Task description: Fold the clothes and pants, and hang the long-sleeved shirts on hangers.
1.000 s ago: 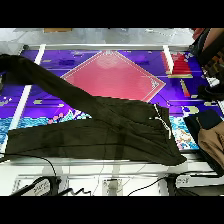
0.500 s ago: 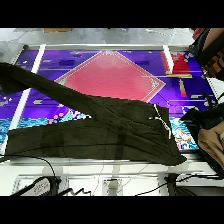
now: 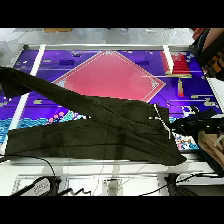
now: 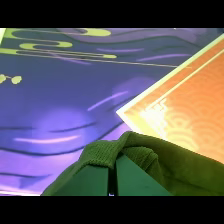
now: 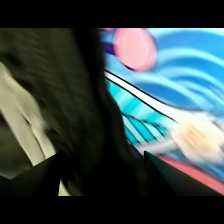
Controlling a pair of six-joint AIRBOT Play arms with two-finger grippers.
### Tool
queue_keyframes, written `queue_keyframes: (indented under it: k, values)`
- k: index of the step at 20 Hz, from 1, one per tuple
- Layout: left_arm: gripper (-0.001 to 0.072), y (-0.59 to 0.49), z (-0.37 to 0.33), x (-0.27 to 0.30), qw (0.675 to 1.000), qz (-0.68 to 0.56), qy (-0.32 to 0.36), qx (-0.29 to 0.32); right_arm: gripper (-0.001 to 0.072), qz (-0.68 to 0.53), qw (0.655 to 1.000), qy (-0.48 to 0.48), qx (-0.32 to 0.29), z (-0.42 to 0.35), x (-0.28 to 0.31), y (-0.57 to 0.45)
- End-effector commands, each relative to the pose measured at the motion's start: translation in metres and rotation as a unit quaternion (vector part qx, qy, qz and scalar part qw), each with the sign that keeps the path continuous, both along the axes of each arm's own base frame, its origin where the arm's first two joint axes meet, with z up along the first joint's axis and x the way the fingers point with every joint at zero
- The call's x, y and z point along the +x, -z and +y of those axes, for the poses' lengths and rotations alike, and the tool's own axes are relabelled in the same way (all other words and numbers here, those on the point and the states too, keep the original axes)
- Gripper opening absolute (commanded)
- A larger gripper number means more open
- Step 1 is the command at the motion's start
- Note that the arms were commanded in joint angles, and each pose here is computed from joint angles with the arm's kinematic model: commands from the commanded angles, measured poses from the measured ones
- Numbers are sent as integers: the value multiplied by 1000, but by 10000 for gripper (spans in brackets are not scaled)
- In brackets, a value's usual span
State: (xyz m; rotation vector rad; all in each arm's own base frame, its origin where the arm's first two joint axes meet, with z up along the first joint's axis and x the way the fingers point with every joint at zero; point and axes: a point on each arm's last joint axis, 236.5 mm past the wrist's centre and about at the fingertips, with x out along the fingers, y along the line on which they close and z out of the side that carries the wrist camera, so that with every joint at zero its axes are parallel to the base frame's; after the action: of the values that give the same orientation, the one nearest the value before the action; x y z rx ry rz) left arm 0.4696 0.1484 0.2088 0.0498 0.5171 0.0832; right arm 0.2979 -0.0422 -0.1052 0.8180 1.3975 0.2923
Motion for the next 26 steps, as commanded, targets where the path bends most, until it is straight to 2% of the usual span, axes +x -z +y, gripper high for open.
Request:
queue_keyframes:
  k: [1, 2, 3, 4, 7, 9, 12, 17, 20, 22, 24, 26]
  values:
    - [17, 2, -1, 0, 1000, 3, 1, -1, 560, -69, 996, 27, 51, 14, 32, -3]
    - [17, 2, -1, 0, 1000, 3, 1, -1, 550, -86, 994, 26, 63, 19, 38, -6]
    - [17, 3, 0, 0, 1000, 4, 0, -3, 488, -103, 992, 13, 65, 25, 42, -8]
    - [17, 6, 0, 1, 1000, 6, -3, -10, 334, -123, 990, -10, 61, 32, 46, -10]
    - [16, 24, 3, 8, 999, 21, -14, -36, 27, -193, 977, -73, 53, 58, 67, -24]
    - [16, 36, 1, 16, 998, 25, -12, -53, 29, -234, 968, -76, 43, 64, 93, -42]
    - [13, 11, -3, 31, 993, -38, -30, -104, 28, -279, 960, -26, 15, 38, 137, -72]
    - [10, -72, 5, 48, 981, -162, -57, -90, 28, -301, 952, 57, -24, -30, 156, -100]
    - [12, -78, -13, 53, 983, -163, -36, -82, 28, -297, 949, 99, -31, -59, 150, -109]
    - [12, -31, -20, 48, 996, -72, -14, -57, 28, -282, 952, 115, -34, -67, 147, -105]
    - [14, 51, -4, 16, 995, 103, -5, -3, 28, -265, 956, 114, -49, -70, 143, -96]
    - [14, 133, 38, -43, 950, 306, -25, 59, 29, -260, 958, 107, -51, -66, 143, -93]
